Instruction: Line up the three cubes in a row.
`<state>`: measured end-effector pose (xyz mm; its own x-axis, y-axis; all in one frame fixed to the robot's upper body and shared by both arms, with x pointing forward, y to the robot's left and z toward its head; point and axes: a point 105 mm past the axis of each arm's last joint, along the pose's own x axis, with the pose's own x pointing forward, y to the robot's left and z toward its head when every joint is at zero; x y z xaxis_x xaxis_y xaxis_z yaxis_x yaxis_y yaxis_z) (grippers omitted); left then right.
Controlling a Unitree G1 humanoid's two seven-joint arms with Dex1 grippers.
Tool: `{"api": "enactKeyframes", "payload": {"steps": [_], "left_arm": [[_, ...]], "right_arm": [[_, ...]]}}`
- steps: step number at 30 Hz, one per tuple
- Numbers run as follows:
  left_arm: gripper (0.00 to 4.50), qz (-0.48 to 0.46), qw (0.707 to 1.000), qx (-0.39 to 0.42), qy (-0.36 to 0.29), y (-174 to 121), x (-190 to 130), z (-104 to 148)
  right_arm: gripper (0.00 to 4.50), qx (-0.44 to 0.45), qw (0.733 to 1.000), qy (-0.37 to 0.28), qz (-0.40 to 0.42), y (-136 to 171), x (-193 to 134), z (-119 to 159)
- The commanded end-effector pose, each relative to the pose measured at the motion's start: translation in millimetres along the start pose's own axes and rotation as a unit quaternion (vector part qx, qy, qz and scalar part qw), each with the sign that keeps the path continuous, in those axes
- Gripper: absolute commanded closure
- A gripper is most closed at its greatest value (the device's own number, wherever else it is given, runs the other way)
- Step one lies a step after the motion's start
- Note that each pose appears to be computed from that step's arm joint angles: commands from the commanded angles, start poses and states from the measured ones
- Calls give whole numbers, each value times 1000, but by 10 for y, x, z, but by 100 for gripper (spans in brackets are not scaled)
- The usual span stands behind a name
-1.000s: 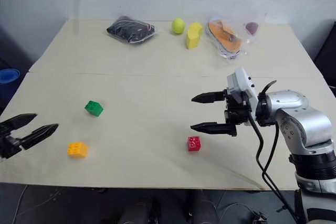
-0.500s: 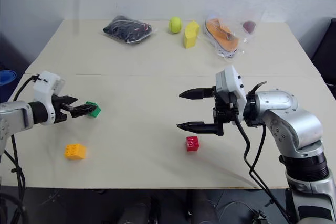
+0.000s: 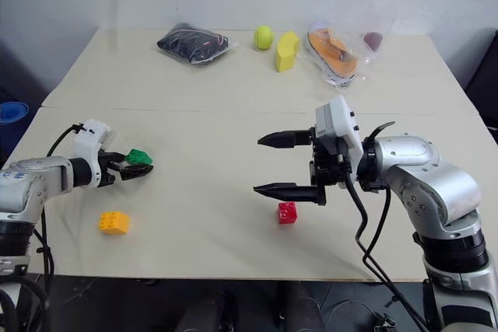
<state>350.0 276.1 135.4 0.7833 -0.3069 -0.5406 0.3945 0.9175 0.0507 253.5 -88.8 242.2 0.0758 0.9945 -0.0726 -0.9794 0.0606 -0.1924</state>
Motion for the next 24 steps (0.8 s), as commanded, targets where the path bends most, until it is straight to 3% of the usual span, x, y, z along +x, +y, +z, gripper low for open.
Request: {"api": "enactKeyframes", "payload": {"steps": [1,8,11,16,20,24], "left_arm": [[89,12,1000,8,-3,70,20,14],[301,2,1000,22,5,55,1,-13],[300,-21,999,47,3,-27,-18,10],[300,-159,977,133,-51,-580,-136,342],[300,-304,924,221,-66,-1209,-277,401],[300,-372,875,309,-19,-1515,-281,184]], "right_arm": [[0,-17,1000,-17,2,68,-3,110],[0,-16,1000,-1,2,78,-21,46],[0,-22,999,32,-6,57,-91,-100],[0,-18,997,60,-33,33,-244,-228],[0,-14,997,68,-41,63,-296,-244],[0,-12,994,95,-46,110,-386,-335]]}}
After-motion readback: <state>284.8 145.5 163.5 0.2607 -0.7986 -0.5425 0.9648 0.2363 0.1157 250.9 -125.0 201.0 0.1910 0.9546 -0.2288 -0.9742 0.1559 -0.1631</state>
